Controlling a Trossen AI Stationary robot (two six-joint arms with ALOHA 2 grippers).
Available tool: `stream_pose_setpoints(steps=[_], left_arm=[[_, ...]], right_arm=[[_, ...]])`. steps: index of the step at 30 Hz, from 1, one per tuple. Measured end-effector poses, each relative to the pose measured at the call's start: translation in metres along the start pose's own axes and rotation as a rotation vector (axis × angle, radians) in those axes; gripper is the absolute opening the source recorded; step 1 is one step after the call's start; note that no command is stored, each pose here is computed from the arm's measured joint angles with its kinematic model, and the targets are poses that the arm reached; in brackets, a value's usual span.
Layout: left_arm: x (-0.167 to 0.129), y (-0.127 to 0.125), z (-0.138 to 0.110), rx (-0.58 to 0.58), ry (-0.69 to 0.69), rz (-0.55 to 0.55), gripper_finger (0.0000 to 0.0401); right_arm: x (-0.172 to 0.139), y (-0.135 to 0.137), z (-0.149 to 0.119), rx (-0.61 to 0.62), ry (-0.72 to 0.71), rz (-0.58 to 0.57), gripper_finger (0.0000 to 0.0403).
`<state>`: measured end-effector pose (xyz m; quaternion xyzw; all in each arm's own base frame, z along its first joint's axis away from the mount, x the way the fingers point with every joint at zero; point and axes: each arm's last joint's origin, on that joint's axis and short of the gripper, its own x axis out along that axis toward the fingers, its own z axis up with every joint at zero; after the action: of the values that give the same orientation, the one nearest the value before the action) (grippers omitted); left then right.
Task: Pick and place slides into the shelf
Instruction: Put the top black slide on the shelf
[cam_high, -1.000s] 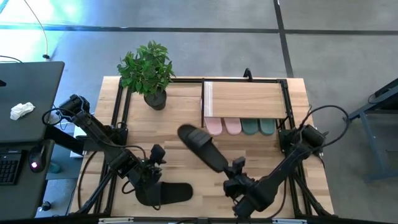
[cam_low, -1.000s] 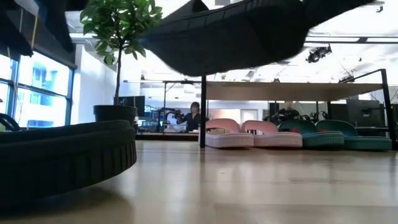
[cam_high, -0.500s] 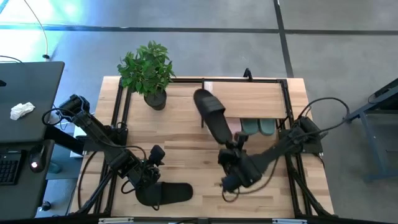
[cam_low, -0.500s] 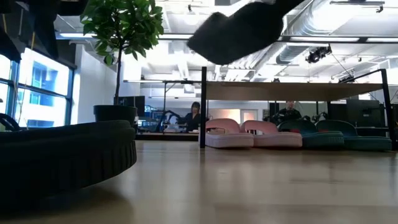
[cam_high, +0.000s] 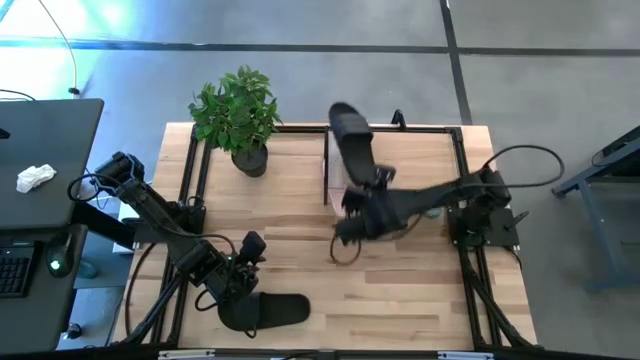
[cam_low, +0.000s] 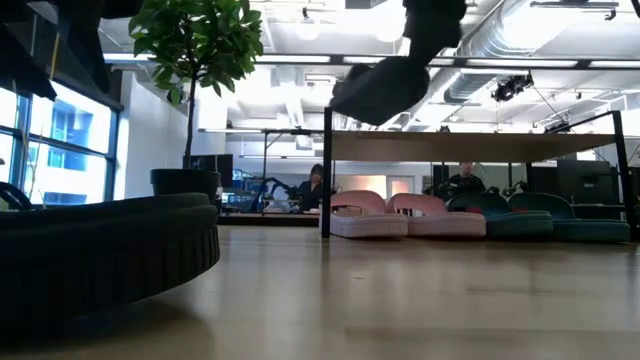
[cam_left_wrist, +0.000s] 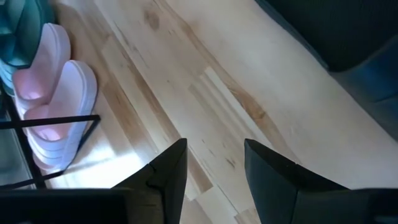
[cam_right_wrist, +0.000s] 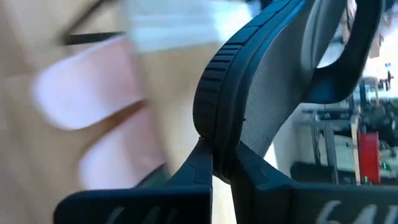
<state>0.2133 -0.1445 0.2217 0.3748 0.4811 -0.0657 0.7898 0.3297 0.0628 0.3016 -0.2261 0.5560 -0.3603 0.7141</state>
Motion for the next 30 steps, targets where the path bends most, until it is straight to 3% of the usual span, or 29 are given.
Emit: stream_pose_setpoints(steps=[6, 12, 15, 20, 30], left_arm=[[0.000, 0.001, 0.000, 0.001, 0.002, 0.019, 0.0143], [0.000, 0.001, 0.000, 0.001, 0.002, 0.023, 0.0142], [0.000, 0.001, 0.000, 0.001, 0.003, 0.031, 0.0140], [0.000, 0.002, 0.000, 0.001, 0.007, 0.070, 0.0139], [0.000, 0.003, 0.002, -0.015, -0.008, 0.089, 0.0140]], right_arm=[[0.017, -0.052, -0.002, 0.126, 0.049, -0.007, 0.0000], [0.011, -0.080, -0.041, 0.291, 0.067, 0.046, 0.0000], [0.005, -0.078, -0.071, 0.351, 0.081, 0.090, 0.0000], [0.006, -0.062, -0.101, 0.307, 0.069, 0.080, 0.0000], [0.039, -0.027, -0.101, 0.284, 0.218, -0.002, 0.0000]])
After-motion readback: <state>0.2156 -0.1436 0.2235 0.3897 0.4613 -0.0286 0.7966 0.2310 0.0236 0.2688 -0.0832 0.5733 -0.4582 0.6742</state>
